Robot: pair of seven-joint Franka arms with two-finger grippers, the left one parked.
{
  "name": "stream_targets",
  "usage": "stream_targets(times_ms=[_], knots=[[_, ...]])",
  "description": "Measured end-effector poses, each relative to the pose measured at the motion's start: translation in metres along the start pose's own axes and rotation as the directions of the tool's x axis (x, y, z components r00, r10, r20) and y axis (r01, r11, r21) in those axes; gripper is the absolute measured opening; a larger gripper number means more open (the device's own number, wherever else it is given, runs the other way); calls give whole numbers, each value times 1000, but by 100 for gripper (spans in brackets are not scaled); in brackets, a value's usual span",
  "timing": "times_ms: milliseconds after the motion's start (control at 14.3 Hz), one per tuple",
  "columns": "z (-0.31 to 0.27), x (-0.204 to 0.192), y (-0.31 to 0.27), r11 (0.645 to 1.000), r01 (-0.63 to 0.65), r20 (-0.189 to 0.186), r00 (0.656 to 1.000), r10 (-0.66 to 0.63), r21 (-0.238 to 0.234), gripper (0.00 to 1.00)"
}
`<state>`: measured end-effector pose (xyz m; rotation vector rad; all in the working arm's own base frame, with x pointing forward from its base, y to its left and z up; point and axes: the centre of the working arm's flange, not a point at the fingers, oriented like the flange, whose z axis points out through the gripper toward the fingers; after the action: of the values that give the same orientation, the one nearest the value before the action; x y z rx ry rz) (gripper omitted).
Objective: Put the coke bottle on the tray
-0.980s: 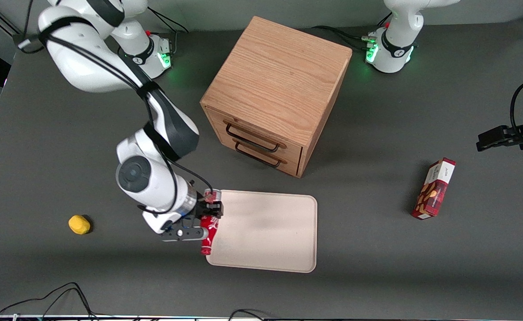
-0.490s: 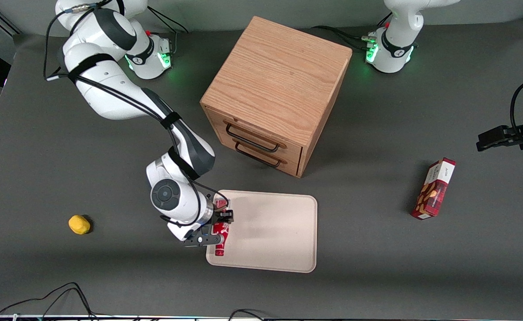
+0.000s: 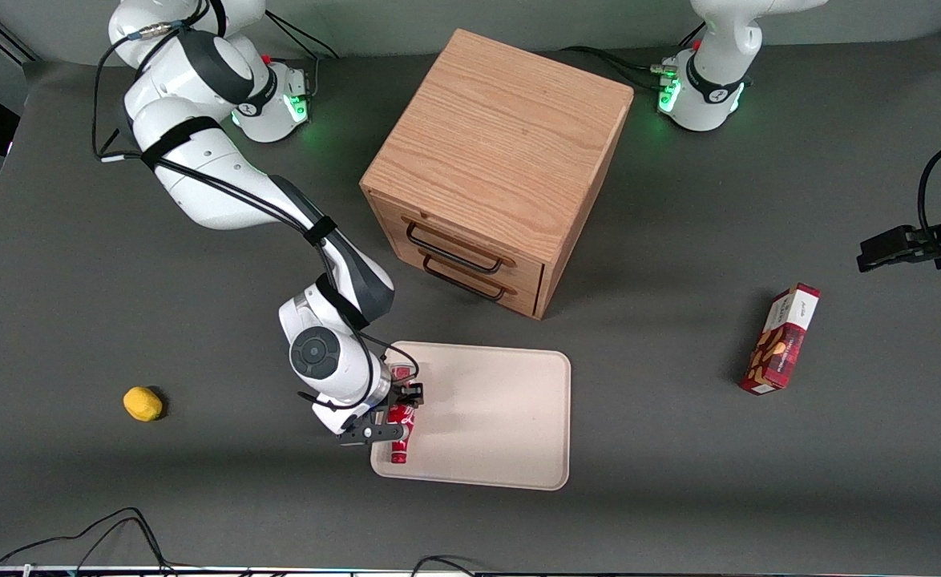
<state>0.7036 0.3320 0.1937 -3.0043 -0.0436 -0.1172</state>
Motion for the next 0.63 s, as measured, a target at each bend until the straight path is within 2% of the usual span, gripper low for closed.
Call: stream_targets(times_ms=[280, 490, 630], knots=[[-2, 3, 2, 1000, 9, -23, 1000, -9, -19, 99], [-24, 8, 5, 1000, 6, -43, 999, -7, -29, 100], [-72, 16, 24, 998, -14, -50, 999, 11, -65, 100]])
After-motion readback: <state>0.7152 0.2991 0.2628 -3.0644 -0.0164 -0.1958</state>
